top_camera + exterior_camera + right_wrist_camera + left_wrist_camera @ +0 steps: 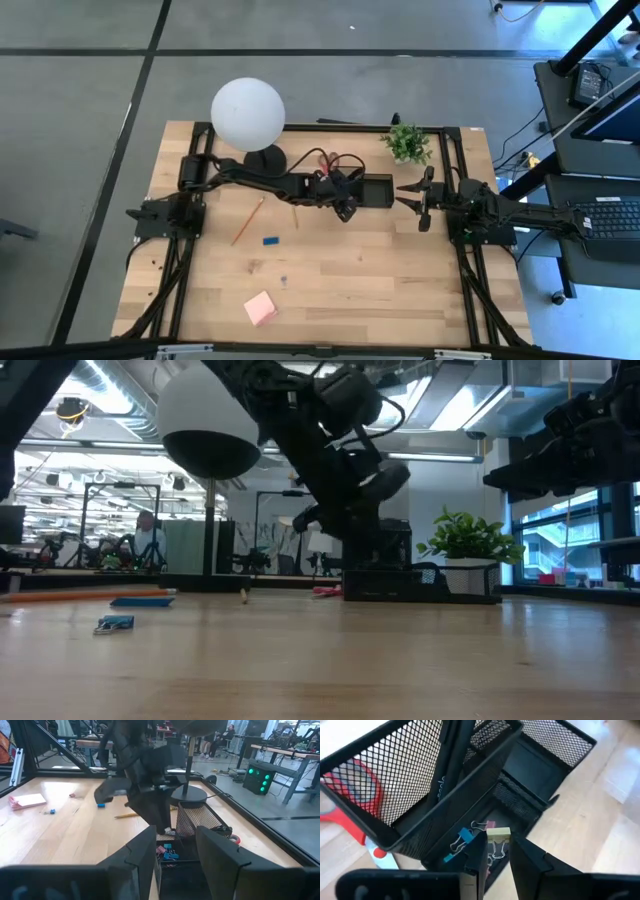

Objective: Pick and place office supplies into organizer
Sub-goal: Put the gold clip binder into the black desk organizer, then put the blue clip binder into the black desk organizer

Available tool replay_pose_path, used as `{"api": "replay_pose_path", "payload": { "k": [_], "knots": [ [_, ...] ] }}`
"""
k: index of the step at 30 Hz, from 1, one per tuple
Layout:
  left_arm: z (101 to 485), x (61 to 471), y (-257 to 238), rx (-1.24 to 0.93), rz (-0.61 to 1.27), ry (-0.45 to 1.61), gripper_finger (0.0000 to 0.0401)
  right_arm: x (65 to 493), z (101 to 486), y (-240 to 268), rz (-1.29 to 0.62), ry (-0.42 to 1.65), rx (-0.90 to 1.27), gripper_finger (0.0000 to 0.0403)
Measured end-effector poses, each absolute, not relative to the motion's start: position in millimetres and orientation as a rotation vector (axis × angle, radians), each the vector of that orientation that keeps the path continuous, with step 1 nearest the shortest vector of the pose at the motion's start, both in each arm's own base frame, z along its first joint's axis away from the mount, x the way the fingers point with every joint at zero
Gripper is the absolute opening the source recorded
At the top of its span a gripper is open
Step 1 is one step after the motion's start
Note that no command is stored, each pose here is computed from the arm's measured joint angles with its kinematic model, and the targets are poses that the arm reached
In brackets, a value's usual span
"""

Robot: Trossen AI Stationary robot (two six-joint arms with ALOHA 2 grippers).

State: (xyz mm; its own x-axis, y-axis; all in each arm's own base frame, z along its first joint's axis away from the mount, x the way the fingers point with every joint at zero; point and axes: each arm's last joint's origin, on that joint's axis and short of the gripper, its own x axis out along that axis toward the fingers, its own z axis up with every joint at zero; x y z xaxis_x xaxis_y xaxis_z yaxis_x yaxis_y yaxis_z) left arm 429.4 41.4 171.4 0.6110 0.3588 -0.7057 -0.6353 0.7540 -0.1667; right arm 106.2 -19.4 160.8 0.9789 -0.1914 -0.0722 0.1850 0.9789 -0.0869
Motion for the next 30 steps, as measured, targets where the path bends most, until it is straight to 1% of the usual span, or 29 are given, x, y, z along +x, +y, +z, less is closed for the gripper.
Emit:
{"api": "replay_pose_path", "payload": {
  "k": [12, 18, 30],
  "knots": [
    [164, 430, 56, -0.431, 0.627, 0.706, 0.0068, 106, 161, -19, -0.189, 0.082, -0.078, 0.0145],
    [164, 430, 55, -0.444, 0.603, 0.714, 0.0069, 106, 161, -19, -0.189, 0.082, -0.080, 0.0145],
    [164, 430, 55, -0.463, 0.602, 0.712, 0.0106, 106, 161, -19, -0.189, 0.082, -0.078, 0.0145]
  ]
}}
